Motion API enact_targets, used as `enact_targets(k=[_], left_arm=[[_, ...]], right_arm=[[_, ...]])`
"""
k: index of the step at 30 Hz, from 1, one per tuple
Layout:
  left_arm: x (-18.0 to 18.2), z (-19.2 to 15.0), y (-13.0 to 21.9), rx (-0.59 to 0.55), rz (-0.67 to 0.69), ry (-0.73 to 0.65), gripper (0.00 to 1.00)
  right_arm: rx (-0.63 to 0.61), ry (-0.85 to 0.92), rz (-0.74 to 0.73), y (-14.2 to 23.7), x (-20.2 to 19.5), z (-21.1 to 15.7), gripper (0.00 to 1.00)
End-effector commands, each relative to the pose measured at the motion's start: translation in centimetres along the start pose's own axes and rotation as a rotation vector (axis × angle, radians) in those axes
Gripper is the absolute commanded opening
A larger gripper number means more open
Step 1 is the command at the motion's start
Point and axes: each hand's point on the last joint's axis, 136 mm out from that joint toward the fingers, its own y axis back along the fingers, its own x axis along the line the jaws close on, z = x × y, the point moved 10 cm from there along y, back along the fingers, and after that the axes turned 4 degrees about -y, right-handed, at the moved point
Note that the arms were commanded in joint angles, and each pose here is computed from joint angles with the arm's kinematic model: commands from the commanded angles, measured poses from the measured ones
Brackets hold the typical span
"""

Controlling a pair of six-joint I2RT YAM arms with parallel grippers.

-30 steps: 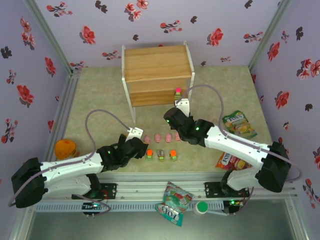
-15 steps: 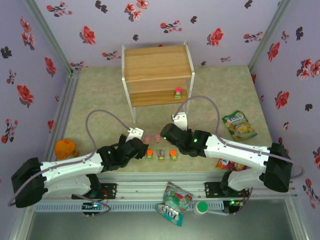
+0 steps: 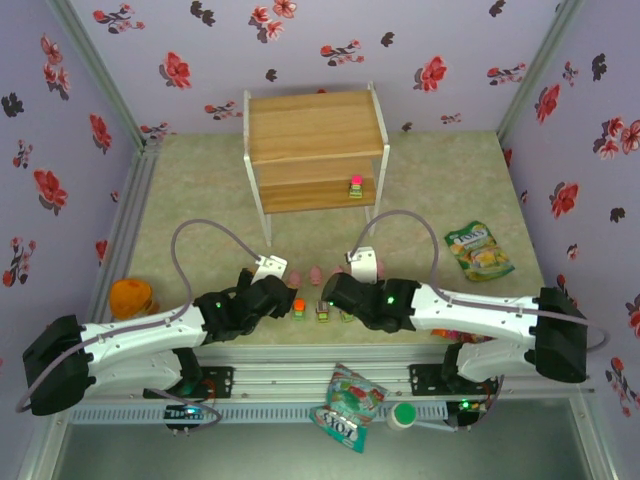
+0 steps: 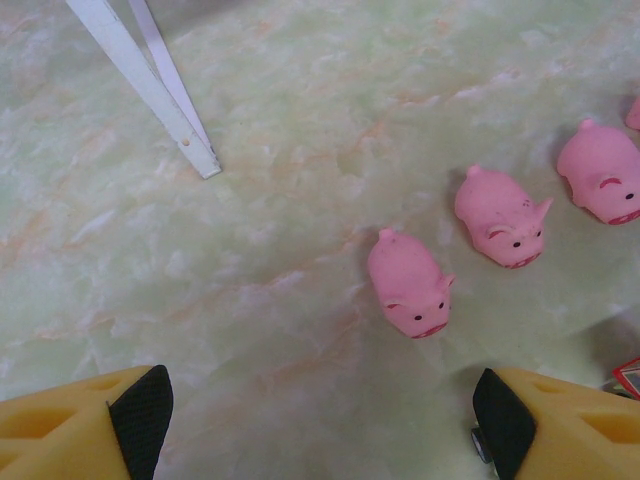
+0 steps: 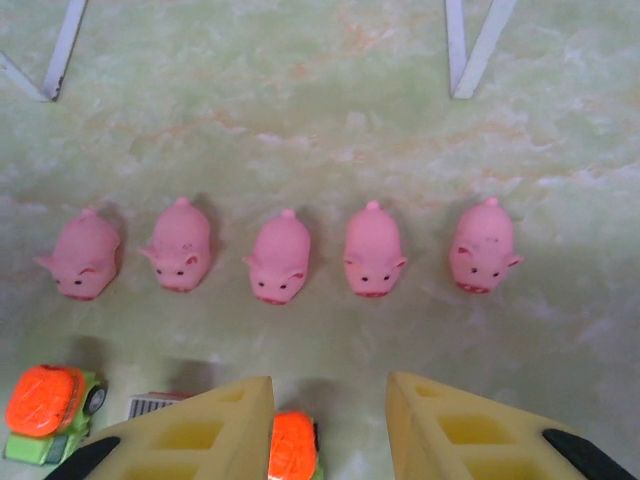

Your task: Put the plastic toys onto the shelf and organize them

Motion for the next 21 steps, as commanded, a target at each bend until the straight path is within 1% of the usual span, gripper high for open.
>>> enact_targets(k=[1, 11, 16, 21], left_arm=[[-0.3, 0.8, 0.3, -0.022, -0.006, -0.001, 0.83], [-0.3, 0.8, 0.2, -0.021, -0.005, -0.002, 0.83], [-0.4, 0.9, 0.2, -0.021, -0.006, -0.004, 0.84], [-0.4, 0.9, 0.1, -0.019, -0.004, -0.006, 0.84]], right_arm=[[0.033, -0.03, -0.006, -0.1, 0.0, -1.2, 0.35], [0.114, -0.045, 0.01, -1.1, 1.2, -3.9, 0.36], [0.141, -0.039, 0.007, -1.5, 1.1, -4.7, 0.36], [0.162, -0.028, -0.001, -1.9, 0.8, -5.3, 0.39]])
